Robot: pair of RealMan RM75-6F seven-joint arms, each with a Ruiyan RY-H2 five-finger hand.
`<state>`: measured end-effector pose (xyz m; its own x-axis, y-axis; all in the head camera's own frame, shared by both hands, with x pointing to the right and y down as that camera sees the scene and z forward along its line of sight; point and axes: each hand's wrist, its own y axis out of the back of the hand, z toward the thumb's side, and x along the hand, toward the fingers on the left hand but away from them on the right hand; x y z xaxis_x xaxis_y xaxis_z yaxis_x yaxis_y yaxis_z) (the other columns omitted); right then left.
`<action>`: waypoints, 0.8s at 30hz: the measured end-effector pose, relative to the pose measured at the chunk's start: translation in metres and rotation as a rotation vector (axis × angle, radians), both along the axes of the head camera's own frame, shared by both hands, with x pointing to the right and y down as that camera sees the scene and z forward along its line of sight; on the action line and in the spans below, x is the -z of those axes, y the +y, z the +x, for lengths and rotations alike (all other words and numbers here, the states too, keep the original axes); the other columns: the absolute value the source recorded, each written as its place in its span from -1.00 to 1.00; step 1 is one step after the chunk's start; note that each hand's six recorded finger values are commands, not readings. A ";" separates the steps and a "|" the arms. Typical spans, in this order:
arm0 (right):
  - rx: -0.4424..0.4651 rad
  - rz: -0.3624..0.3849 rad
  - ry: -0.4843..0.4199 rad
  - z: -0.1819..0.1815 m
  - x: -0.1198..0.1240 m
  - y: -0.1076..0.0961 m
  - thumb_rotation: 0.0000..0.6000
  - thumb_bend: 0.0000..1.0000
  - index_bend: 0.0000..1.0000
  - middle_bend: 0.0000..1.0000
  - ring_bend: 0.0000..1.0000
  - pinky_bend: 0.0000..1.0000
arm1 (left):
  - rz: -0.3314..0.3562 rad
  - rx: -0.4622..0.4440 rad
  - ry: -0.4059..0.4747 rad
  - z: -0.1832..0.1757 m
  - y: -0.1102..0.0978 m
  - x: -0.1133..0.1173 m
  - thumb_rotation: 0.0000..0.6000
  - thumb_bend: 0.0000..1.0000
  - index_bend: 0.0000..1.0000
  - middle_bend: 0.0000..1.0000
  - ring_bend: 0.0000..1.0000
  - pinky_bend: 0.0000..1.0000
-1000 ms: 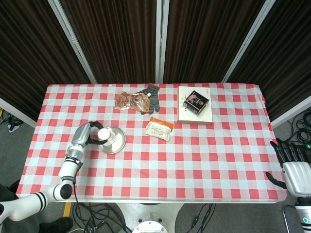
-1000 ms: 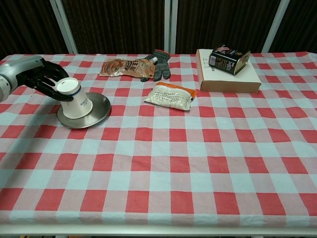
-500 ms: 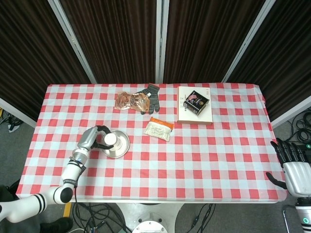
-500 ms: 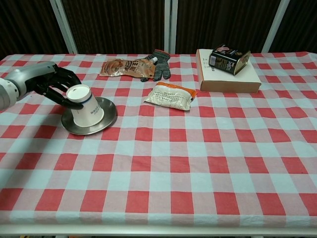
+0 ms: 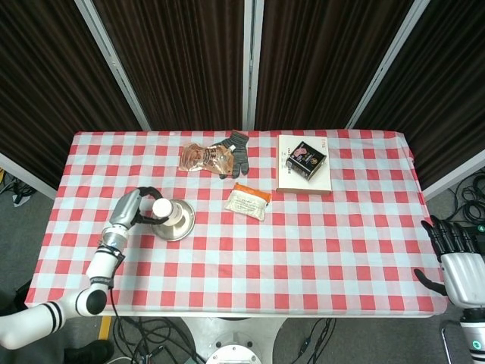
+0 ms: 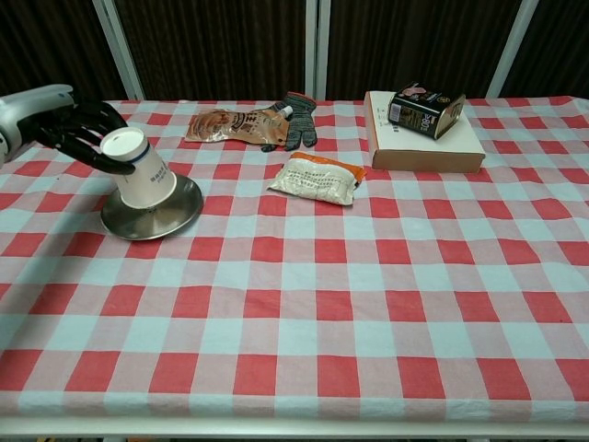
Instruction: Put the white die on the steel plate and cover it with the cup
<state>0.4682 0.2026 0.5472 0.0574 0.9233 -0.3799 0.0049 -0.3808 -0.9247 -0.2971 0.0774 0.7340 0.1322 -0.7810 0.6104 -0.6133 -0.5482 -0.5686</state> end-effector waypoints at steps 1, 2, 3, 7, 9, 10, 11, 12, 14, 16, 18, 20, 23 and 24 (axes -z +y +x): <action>-0.001 0.000 0.000 0.000 0.000 0.000 1.00 -0.77 -0.94 -1.00 -1.00 -1.00 | 0.011 0.007 -0.001 -0.002 -0.003 0.002 1.00 -0.68 0.08 -0.14 -0.54 -0.62; -0.003 -0.001 0.001 0.001 0.000 0.001 1.00 -0.77 -0.94 -1.00 -1.00 -1.00 | 0.022 0.018 -0.007 -0.005 -0.008 0.003 1.00 -0.68 0.08 -0.14 -0.54 -0.62; -0.005 -0.001 0.000 0.002 0.000 0.001 1.00 -0.77 -0.94 -1.00 -1.00 -1.00 | 0.028 0.028 -0.014 -0.008 -0.012 0.003 1.00 -0.68 0.07 -0.14 -0.54 -0.62; -0.015 -0.004 0.003 0.004 0.000 0.003 1.00 -0.77 -0.94 -1.00 -1.00 -1.00 | 0.031 0.080 -0.069 -0.028 -0.030 -0.004 1.00 -0.68 0.00 -0.16 -0.54 -0.62; -0.022 -0.003 0.006 0.005 0.001 0.004 1.00 -0.77 -0.94 -1.00 -1.00 -1.00 | 0.018 0.103 -0.107 -0.040 -0.039 -0.012 1.00 -0.67 -0.08 -0.20 -0.55 -0.62; -0.025 -0.002 0.007 0.006 0.001 0.004 1.00 -0.77 -0.94 -1.00 -1.00 -1.00 | 0.009 0.111 -0.123 -0.044 -0.042 -0.015 1.00 -0.67 -0.12 -0.22 -0.55 -0.62; -0.025 -0.001 0.009 0.006 0.001 0.004 1.00 -0.77 -0.94 -1.00 -1.00 -1.00 | -0.003 0.121 -0.141 -0.049 -0.046 -0.020 1.00 -0.67 -0.16 -0.25 -0.57 -0.62; -0.025 -0.001 0.010 0.006 0.001 0.003 1.00 -0.77 -0.94 -1.00 -1.00 -1.00 | -0.012 0.126 -0.154 -0.051 -0.048 -0.024 1.00 -0.68 -0.19 -0.28 -0.60 -0.63; -0.023 -0.001 0.011 0.005 0.001 0.002 1.00 -0.77 -0.94 -1.00 -1.00 -1.00 | -0.033 0.132 -0.176 -0.054 -0.051 -0.032 1.00 -0.69 -0.33 -0.36 -0.65 -0.65; -0.022 0.002 0.012 0.004 0.002 0.001 1.00 -0.77 -0.94 -1.00 -1.00 -1.00 | -0.047 0.121 -0.193 -0.053 -0.050 -0.039 1.00 -0.72 -0.53 -0.50 -0.72 -0.68; -0.023 0.004 0.013 0.004 0.003 0.000 1.00 -0.77 -0.94 -1.00 -1.00 -1.00 | -0.043 0.102 -0.208 -0.052 -0.049 -0.041 1.00 -0.75 -0.66 -0.61 -0.79 -0.71; -0.022 0.006 0.014 0.005 0.003 0.000 1.00 -0.77 -0.94 -1.00 -1.00 -1.00 | -0.015 0.087 -0.223 -0.054 -0.050 -0.037 1.00 -0.77 -0.71 -0.66 -0.82 -0.73; -0.024 0.009 0.015 0.006 0.005 0.000 1.00 -0.77 -0.94 -1.00 -1.00 -1.00 | 0.051 0.057 -0.252 -0.063 -0.049 -0.023 1.00 -0.80 -0.72 -0.67 -0.82 -0.76; -0.026 0.010 0.016 0.007 0.005 0.000 1.00 -0.77 -0.94 -1.00 -1.00 -1.00 | 0.073 0.043 -0.266 -0.067 -0.048 -0.017 1.00 -0.80 -0.72 -0.67 -0.82 -0.77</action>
